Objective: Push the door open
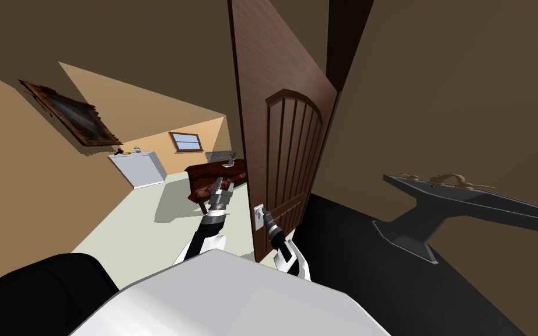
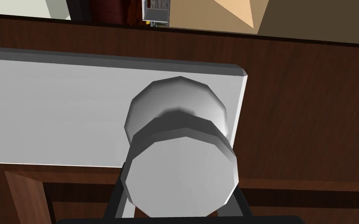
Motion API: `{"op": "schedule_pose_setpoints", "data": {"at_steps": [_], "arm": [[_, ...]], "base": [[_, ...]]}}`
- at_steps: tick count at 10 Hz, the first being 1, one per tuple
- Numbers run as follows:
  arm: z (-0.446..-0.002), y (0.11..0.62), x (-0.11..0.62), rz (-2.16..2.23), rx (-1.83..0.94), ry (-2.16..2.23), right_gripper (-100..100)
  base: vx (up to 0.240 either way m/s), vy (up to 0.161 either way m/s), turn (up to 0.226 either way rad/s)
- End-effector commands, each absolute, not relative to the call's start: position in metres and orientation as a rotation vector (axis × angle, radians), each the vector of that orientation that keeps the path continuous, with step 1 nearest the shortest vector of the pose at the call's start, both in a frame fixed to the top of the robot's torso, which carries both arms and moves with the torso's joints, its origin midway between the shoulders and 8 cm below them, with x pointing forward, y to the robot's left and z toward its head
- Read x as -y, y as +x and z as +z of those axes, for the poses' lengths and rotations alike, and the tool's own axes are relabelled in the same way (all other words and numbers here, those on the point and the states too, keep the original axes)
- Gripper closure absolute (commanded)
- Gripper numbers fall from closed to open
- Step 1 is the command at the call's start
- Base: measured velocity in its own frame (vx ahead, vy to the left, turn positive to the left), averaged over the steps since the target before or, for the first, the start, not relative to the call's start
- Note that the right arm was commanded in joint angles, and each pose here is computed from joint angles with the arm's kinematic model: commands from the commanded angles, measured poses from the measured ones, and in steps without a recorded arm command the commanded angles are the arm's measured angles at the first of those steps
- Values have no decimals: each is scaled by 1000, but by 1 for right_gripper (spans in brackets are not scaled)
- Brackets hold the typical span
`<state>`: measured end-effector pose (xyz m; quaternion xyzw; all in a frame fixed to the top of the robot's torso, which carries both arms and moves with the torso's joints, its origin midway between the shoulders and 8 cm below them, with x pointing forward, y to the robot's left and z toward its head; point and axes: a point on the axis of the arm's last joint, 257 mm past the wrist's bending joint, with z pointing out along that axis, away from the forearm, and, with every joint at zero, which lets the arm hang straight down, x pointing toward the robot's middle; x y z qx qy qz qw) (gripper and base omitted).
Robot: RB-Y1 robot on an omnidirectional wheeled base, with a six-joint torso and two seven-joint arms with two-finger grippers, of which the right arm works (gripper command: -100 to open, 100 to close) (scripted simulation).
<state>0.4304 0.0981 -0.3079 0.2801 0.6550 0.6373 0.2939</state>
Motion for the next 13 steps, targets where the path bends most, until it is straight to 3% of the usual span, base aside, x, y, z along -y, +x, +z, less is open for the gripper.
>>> {"op": "schedule_pose_setpoints", "data": {"at_steps": [1, 9, 13], "arm": [[-309, 433, -92, 1680, -1740, 760, 100], [-296, 429, -103, 1693, -1695, 802, 100], [-306, 448, -69, 1627, -1686, 810, 100]], "base": [[79, 196, -157], [66, 170, -130], [59, 123, -56]]}}
